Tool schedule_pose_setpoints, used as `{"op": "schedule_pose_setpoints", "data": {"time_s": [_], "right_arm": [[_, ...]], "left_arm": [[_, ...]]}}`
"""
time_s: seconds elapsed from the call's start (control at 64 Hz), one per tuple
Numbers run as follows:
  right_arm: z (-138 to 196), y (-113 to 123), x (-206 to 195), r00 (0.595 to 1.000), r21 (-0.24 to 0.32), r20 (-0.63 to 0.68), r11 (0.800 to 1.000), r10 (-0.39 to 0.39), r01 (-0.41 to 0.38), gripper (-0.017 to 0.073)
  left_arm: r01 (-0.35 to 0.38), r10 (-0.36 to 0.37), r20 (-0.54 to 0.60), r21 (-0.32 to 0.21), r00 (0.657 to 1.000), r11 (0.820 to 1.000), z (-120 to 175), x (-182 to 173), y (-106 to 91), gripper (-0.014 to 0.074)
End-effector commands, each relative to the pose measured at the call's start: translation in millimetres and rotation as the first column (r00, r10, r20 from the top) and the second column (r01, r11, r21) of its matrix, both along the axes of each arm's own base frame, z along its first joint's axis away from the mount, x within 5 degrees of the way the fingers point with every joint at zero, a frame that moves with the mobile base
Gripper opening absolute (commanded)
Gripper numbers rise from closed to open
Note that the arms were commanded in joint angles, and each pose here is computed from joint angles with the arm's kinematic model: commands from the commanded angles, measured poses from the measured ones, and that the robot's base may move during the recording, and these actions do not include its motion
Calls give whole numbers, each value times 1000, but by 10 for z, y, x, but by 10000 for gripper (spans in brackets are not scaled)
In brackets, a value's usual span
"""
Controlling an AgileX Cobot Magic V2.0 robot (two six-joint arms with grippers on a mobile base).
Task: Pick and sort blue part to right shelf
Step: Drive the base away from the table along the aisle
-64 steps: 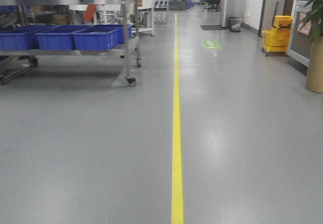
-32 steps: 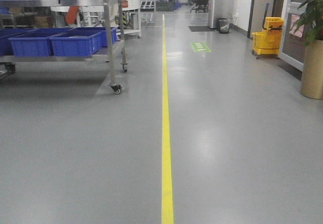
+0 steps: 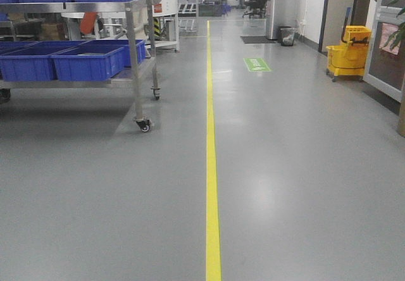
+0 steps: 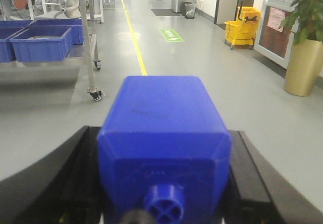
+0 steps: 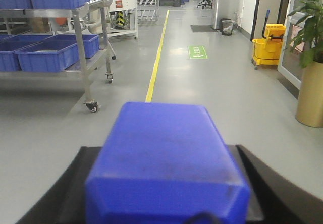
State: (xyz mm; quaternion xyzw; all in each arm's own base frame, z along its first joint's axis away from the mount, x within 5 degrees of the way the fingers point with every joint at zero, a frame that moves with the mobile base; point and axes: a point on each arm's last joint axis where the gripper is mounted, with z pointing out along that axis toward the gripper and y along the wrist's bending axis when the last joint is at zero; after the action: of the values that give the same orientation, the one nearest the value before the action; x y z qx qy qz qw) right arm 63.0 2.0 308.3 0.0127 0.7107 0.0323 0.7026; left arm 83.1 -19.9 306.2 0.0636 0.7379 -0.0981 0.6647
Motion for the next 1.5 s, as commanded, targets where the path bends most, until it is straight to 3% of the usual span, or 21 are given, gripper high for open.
{"op": "schedule_pose_setpoints", "data": {"time_s": [0.0, 1.484], "right_arm": [[172, -7, -13, 994, -10, 113, 1000, -8, 10, 432], [172, -7, -13, 994, -10, 113, 1000, -8, 10, 432]], "left_arm": [[-14, 18, 111, -32, 994, 999, 179, -2, 15, 353], [-14, 18, 111, -32, 994, 999, 179, -2, 15, 353]]}}
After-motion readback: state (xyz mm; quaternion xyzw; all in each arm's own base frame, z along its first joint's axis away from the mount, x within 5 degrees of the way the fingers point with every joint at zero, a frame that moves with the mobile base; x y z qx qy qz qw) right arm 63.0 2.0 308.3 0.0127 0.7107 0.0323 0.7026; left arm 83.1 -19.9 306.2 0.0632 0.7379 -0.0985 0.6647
